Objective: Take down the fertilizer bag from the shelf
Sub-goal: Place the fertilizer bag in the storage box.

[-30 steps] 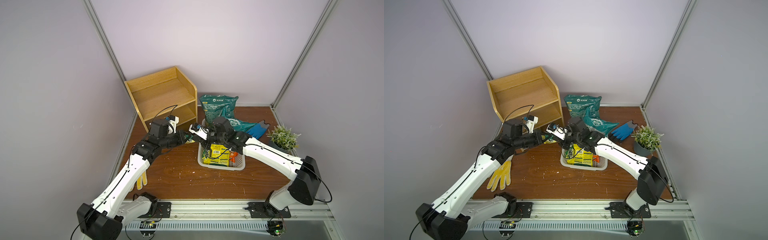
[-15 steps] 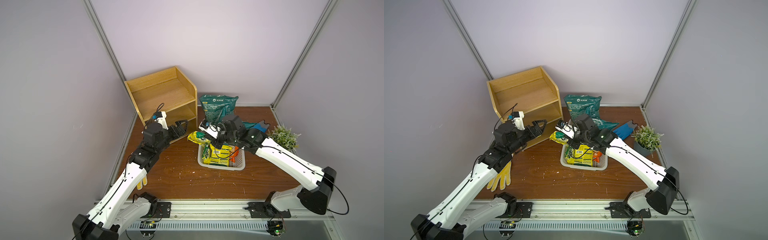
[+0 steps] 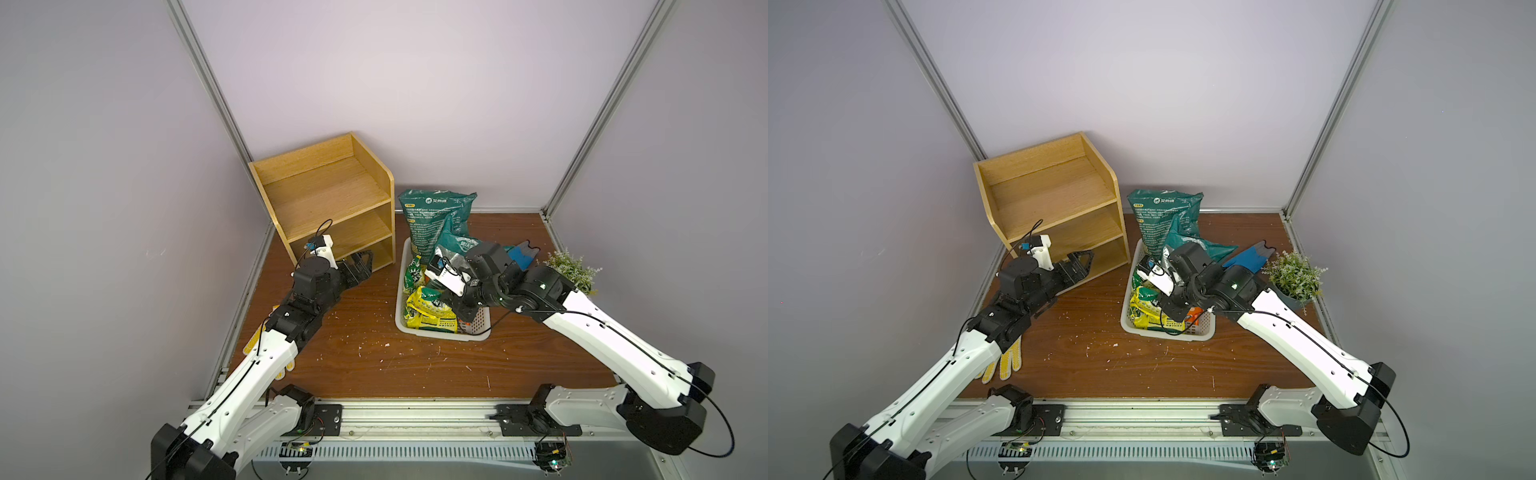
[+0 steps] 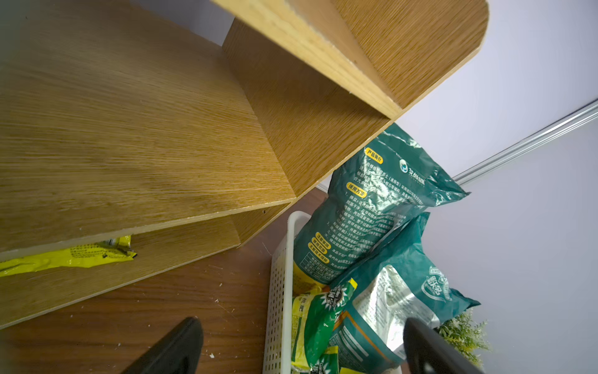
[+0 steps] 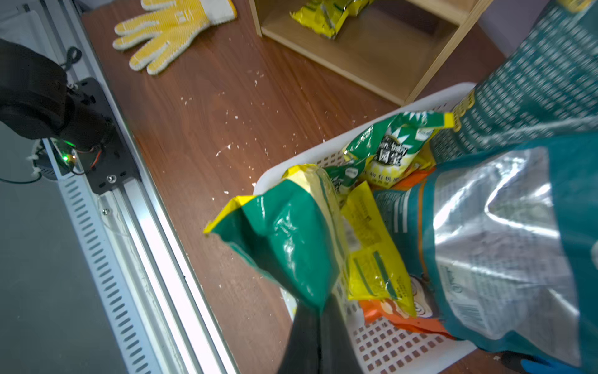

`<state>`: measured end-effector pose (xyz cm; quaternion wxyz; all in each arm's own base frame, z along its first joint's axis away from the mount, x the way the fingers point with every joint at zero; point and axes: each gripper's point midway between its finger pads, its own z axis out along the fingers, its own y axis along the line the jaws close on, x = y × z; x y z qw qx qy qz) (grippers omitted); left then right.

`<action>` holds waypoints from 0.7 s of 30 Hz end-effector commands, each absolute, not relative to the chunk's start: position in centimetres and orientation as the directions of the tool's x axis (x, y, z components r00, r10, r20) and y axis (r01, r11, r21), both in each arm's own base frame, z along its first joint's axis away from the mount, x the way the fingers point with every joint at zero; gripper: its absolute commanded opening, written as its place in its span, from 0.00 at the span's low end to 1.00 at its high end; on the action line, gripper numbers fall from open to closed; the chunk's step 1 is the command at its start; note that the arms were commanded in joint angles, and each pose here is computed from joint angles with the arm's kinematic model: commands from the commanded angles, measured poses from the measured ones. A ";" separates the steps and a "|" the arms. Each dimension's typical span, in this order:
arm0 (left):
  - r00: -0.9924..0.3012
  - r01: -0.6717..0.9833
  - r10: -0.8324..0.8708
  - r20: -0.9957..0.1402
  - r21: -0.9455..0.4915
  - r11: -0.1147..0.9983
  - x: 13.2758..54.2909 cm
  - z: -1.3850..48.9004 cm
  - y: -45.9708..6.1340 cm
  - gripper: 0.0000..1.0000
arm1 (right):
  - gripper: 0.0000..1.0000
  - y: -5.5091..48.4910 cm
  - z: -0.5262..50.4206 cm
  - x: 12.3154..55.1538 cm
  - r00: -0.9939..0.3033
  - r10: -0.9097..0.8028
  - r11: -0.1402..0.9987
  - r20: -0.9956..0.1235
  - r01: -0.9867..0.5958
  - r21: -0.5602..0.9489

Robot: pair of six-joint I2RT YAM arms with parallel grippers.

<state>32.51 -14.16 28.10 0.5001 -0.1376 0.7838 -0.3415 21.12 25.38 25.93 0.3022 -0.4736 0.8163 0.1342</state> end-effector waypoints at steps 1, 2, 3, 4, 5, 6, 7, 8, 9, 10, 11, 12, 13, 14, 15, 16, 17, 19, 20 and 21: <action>-0.453 0.142 -0.576 -0.680 -0.693 0.707 32.6 28.5 -14.4 1.00 | 0.00 25.3 24.1 20.7 -0.400 -0.701 0.522 -0.590 -0.852 -0.042; -0.457 0.139 -0.578 -0.675 -0.697 0.704 32.4 28.3 -14.4 1.00 | 0.00 25.0 23.2 21.0 -0.407 -0.715 0.529 -0.568 -0.846 -0.059; -0.460 0.135 -0.582 -0.671 -0.700 0.701 32.3 28.1 -14.3 1.00 | 0.00 24.7 22.3 21.3 -0.412 -0.731 0.534 -0.544 -0.842 -0.079; -0.461 0.130 -0.584 -0.668 -0.702 0.700 32.2 27.9 -14.2 1.00 | 0.00 24.6 21.6 21.5 -0.415 -0.744 0.534 -0.523 -0.840 -0.094; -0.460 0.125 -0.588 -0.665 -0.704 0.699 32.0 27.7 -14.1 1.00 | 0.00 24.4 21.0 21.8 -0.419 -0.756 0.536 -0.502 -0.837 -0.108; -0.459 0.117 -0.590 -0.664 -0.704 0.701 31.9 27.5 -13.9 1.00 | 0.00 24.3 20.5 22.1 -0.422 -0.766 0.537 -0.484 -0.835 -0.122; -0.458 0.112 -0.593 -0.662 -0.705 0.700 31.8 27.3 -13.8 1.00 | 0.00 24.3 20.1 22.4 -0.424 -0.776 0.535 -0.467 -0.834 -0.132; -0.457 0.108 -0.596 -0.661 -0.706 0.700 31.6 27.2 -13.7 1.00 | 0.00 24.2 19.6 22.6 -0.422 -0.788 0.530 -0.448 -0.836 -0.144; -0.456 0.104 -0.599 -0.658 -0.708 0.699 31.6 27.0 -13.6 1.00 | 0.00 24.2 19.0 22.8 -0.419 -0.801 0.523 -0.428 -0.838 -0.157; -0.457 0.102 -0.601 -0.656 -0.709 0.697 31.5 26.9 -13.6 1.00 | 0.00 24.1 18.5 23.0 -0.416 -0.810 0.517 -0.414 -0.839 -0.168; -0.459 0.098 -0.601 -0.654 -0.710 0.697 31.4 26.7 -13.6 1.00 | 0.00 24.3 17.8 23.3 -0.412 -0.818 0.510 -0.402 -0.842 -0.175; -0.462 0.095 -0.603 -0.651 -0.712 0.696 31.4 26.5 -13.6 1.00 | 0.00 24.5 17.2 23.5 -0.412 -0.821 0.508 -0.396 -0.843 -0.177; -0.466 0.093 -0.601 -0.650 -0.711 0.697 31.4 26.3 -13.6 1.00 | 0.00 24.7 16.6 23.6 -0.414 -0.822 0.507 -0.391 -0.845 -0.171; -0.471 0.088 -0.599 -0.647 -0.710 0.699 31.3 26.0 -13.6 1.00 | 0.00 25.1 15.9 23.6 -0.420 -0.822 0.506 -0.384 -0.848 -0.156; -0.474 0.084 -0.597 -0.647 -0.709 0.700 31.2 25.8 -13.5 1.00 | 0.00 25.4 15.3 23.6 -0.426 -0.821 0.506 -0.380 -0.851 -0.141; -0.479 0.076 -0.596 -0.645 -0.706 0.704 31.1 25.4 -13.4 1.00 | 0.00 25.7 14.6 23.4 -0.429 -0.825 0.501 -0.367 -0.857 -0.124; -0.482 0.064 -0.594 -0.644 -0.702 0.709 31.0 24.8 -13.3 1.00 | 0.00 25.8 14.0 23.4 -0.432 -0.831 0.497 -0.350 -0.860 -0.118; -0.490 0.034 -0.593 -0.639 -0.694 0.720 30.7 23.6 -12.8 1.00 | 0.00 25.5 13.3 23.6 -0.440 -0.837 0.501 -0.325 -0.855 -0.133; -0.496 0.008 -0.593 -0.634 -0.686 0.727 30.5 22.7 -12.5 1.00 | 0.00 25.3 13.3 23.8 -0.442 -0.838 0.505 -0.321 -0.850 -0.148; -0.499 -0.017 -0.597 -0.628 -0.682 0.731 30.4 22.0 -12.2 1.00 | 0.00 25.2 13.6 24.1 -0.444 -0.833 0.513 -0.329 -0.843 -0.163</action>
